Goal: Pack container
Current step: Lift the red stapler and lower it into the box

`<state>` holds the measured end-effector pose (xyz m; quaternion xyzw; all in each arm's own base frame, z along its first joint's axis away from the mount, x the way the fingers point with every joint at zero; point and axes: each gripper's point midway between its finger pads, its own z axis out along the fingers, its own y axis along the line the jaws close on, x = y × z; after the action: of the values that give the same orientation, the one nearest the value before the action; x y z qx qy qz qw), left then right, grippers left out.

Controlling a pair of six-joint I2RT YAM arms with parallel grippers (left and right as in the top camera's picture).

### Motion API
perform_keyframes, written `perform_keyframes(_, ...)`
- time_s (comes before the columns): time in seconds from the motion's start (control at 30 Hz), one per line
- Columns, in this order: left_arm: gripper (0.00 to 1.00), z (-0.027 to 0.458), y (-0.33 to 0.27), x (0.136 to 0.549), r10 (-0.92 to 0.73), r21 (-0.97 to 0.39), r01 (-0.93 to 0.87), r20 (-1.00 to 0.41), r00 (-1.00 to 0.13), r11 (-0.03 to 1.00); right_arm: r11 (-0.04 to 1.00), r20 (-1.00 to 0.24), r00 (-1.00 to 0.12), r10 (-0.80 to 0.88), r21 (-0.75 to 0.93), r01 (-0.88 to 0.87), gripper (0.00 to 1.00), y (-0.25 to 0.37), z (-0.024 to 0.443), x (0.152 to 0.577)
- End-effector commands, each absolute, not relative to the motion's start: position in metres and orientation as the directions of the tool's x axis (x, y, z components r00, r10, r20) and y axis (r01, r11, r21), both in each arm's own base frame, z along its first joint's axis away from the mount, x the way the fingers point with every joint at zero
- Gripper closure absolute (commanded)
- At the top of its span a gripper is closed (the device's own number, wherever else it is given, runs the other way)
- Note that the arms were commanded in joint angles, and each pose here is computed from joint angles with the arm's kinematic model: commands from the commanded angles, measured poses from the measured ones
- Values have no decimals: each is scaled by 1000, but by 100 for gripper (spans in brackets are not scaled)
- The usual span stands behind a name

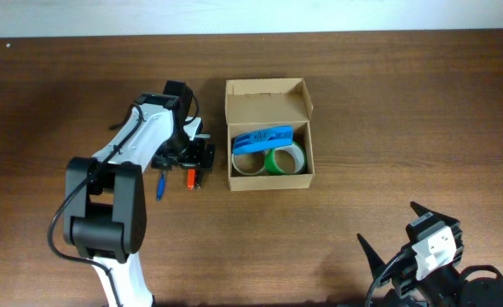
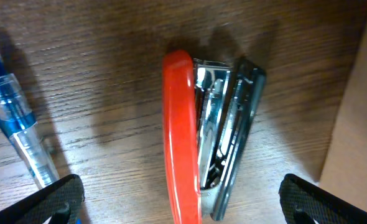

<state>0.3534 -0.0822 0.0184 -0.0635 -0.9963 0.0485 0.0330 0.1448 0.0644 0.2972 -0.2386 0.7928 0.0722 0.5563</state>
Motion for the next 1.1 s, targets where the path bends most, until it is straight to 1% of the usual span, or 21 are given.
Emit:
perform_keyframes(0.0,0,16,-83,357,140,-83,135,62,-988,987,887,-920,-273,-281,-140,-440,1,62,297,146)
perform_keyframes(0.07,1,15,-85,355,168,-81,162,64,-984,983,887,-920,-273,-281,-140,-440,1,62,297,146)
perform_keyframes(0.2,10,11,-89,353,211,-61,207,75,-975,976,887,-920,-274,-281,-140,-440,1,62,297,146)
perform_keyframes(0.23,11,10,-89,352,217,-55,213,79,-973,976,887,-920,-274,-281,-140,-440,1,62,297,146)
perform_keyframes(0.27,16,8,-91,351,221,-53,217,83,-972,975,887,-920,-274,-281,-140,-440,1,62,297,146)
perform_keyframes(0.33,19,6,-92,350,226,-51,222,91,-970,974,887,-920,-274,-281,-140,-440,1,62,297,146)
perform_keyframes(0.47,30,0,-93,347,219,-54,214,111,-969,975,887,-920,-274,-281,-140,-440,1,62,297,146)
perform_keyframes(0.57,34,-2,-92,346,215,-54,210,118,-969,976,887,-920,-273,-281,-140,-440,1,62,297,146)
perform_keyframes(0.7,51,-3,-93,347,197,-51,192,117,-973,980,887,-920,-273,-281,-140,-440,1,62,297,146)
perform_keyframes(0.8,62,-3,-92,348,189,-50,185,114,-975,982,887,-920,-274,-281,-140,-440,1,62,297,146)
perform_keyframes(0.93,72,-3,-93,348,189,-50,185,114,-975,982,887,-920,-273,-281,-140,-440,1,62,297,146)
perform_keyframes(1.07,79,-2,-93,348,174,-49,169,111,-978,984,887,-920,-274,-281,-140,-440,1,62,297,146)
